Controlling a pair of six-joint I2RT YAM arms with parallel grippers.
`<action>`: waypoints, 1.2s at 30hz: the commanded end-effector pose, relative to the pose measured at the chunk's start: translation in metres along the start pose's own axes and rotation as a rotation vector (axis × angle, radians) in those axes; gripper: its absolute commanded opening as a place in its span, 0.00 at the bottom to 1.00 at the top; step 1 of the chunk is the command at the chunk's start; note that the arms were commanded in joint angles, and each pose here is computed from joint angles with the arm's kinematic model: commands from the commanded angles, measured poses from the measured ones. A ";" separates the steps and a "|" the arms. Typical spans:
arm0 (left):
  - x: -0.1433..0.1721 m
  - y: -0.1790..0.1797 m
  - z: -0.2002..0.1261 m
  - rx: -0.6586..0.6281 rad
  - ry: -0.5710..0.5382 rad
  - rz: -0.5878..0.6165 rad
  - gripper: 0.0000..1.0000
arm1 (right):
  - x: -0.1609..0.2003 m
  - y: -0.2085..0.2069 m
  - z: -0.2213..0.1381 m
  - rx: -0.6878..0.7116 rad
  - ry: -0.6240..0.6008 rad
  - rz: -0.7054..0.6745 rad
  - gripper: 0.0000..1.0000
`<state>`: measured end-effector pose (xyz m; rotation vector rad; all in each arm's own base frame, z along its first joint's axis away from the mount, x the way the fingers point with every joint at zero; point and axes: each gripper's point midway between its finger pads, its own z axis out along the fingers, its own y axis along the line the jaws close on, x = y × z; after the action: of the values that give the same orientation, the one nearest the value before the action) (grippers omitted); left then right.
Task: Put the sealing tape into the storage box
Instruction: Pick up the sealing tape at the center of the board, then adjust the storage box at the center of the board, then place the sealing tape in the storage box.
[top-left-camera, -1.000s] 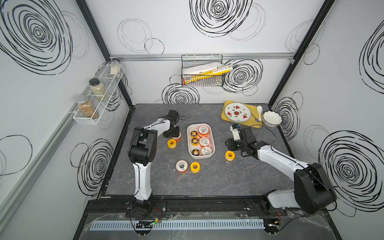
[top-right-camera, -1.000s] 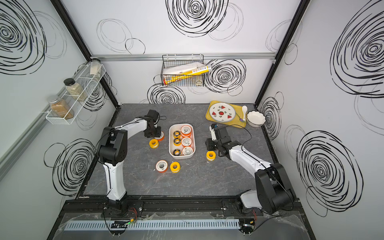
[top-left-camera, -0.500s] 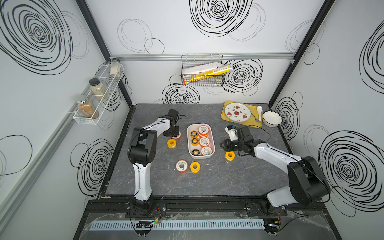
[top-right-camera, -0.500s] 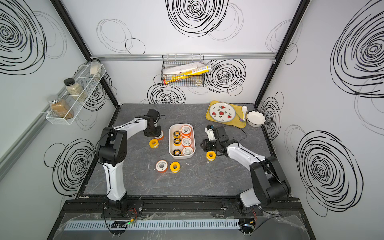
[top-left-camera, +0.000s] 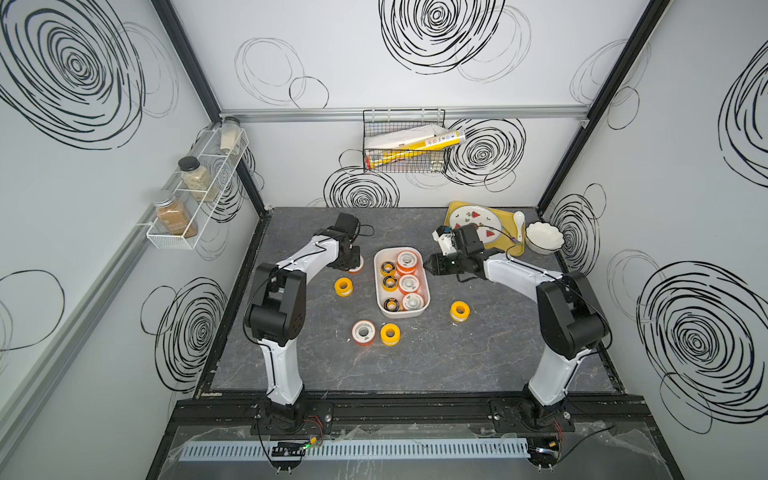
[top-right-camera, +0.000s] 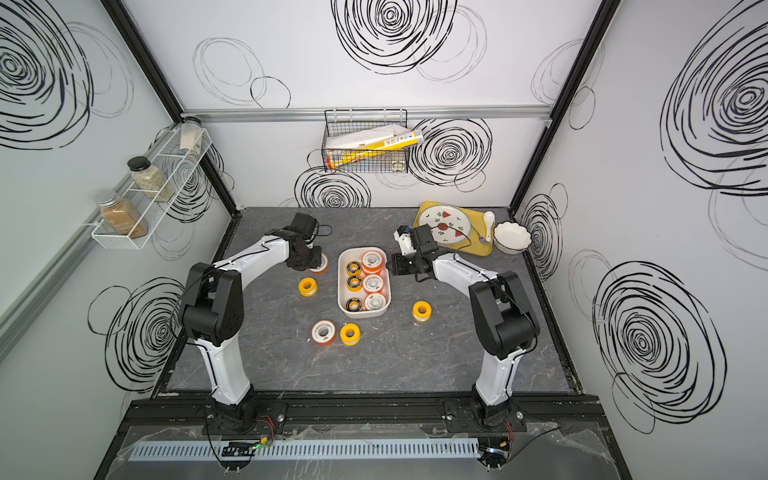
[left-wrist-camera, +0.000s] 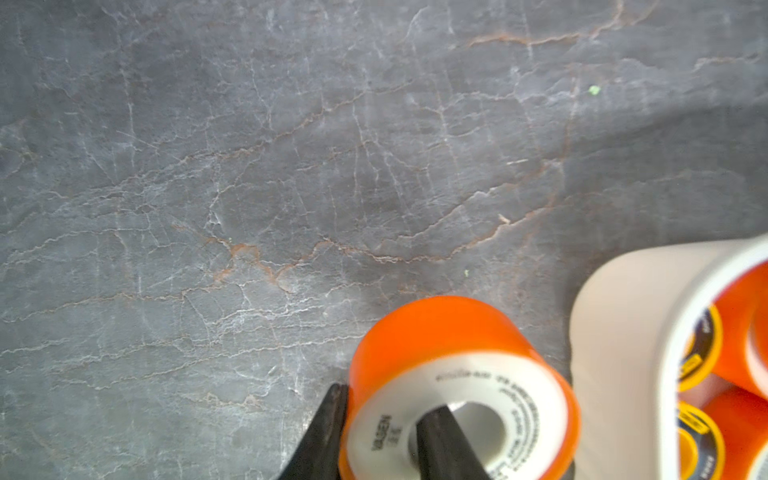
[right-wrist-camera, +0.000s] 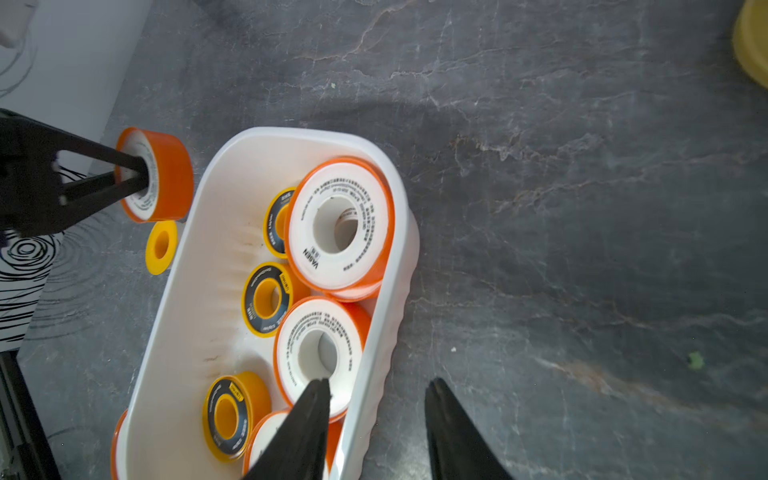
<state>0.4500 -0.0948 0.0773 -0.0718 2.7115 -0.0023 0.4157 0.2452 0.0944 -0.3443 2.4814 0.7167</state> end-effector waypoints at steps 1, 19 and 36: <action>-0.007 -0.009 -0.017 0.031 -0.042 0.019 0.31 | 0.005 -0.010 0.006 0.057 0.062 0.005 0.41; -0.012 -0.022 -0.034 0.109 -0.062 0.029 0.32 | -0.004 -0.003 0.026 0.011 0.112 0.010 0.36; -0.011 -0.035 -0.041 0.157 -0.070 0.051 0.32 | -0.003 0.003 0.038 -0.003 0.124 0.078 0.19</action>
<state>0.4443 -0.1229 0.0983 0.0105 2.6880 -0.1625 0.4329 0.2680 0.0701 -0.3345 2.6041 0.7487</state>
